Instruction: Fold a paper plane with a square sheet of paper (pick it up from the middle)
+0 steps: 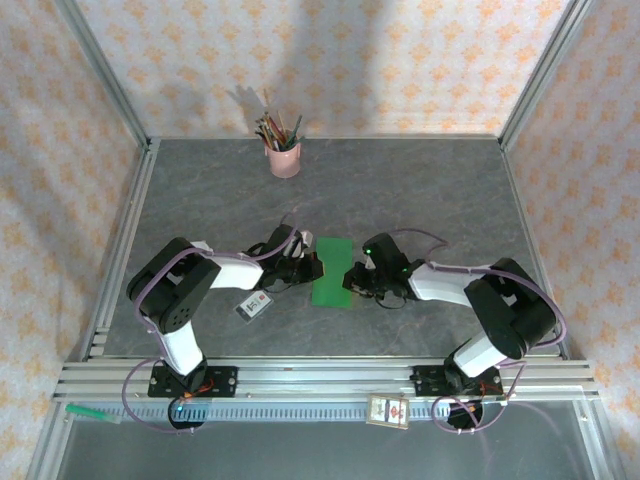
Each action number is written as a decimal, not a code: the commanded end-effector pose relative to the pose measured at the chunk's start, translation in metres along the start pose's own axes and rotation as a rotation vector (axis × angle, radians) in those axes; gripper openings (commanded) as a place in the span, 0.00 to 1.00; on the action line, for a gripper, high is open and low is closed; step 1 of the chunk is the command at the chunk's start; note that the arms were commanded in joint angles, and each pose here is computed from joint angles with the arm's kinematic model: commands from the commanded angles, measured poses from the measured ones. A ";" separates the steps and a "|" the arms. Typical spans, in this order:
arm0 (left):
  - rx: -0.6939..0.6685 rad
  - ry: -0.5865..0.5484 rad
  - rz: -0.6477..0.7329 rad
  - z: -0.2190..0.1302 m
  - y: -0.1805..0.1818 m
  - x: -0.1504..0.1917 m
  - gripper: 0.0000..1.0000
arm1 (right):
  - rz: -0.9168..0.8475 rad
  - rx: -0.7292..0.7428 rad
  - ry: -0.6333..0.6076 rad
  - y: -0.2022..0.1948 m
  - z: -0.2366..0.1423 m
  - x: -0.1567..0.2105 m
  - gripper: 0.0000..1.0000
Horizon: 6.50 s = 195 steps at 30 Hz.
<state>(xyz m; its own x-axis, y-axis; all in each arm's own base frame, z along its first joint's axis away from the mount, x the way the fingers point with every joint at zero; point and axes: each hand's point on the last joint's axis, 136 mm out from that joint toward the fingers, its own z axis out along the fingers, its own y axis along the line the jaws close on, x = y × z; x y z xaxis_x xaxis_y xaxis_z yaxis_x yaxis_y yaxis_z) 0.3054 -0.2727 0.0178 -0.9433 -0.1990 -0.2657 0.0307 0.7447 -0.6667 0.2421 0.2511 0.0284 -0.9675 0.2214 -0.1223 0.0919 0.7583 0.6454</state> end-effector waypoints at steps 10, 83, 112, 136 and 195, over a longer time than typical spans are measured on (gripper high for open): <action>-0.099 0.028 0.021 0.002 0.016 0.005 0.11 | 0.007 -0.026 -0.013 0.009 -0.001 -0.012 0.08; -0.019 -0.289 0.921 -0.028 -0.082 0.086 0.00 | 0.202 -0.081 0.027 0.015 -0.030 -0.022 0.33; 0.115 -0.202 0.760 -0.025 -0.078 0.081 0.00 | 0.011 0.008 0.029 -0.010 0.026 -0.067 0.18; 0.129 -0.170 0.602 -0.020 -0.048 0.037 0.00 | -0.056 0.109 0.055 -0.036 0.030 -0.058 0.16; 0.029 -0.144 0.549 -0.019 -0.011 0.032 0.00 | -0.059 0.126 0.054 -0.038 0.031 -0.061 0.17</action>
<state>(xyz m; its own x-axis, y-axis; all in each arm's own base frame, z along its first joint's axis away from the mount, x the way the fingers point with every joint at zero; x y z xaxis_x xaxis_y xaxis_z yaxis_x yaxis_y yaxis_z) 0.2613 -0.2799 0.0314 -0.7349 0.1244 -0.6666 0.5272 0.7232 -0.4462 0.3129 0.2514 0.0214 -0.9803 0.1281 -0.1500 -0.0021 0.7536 0.6574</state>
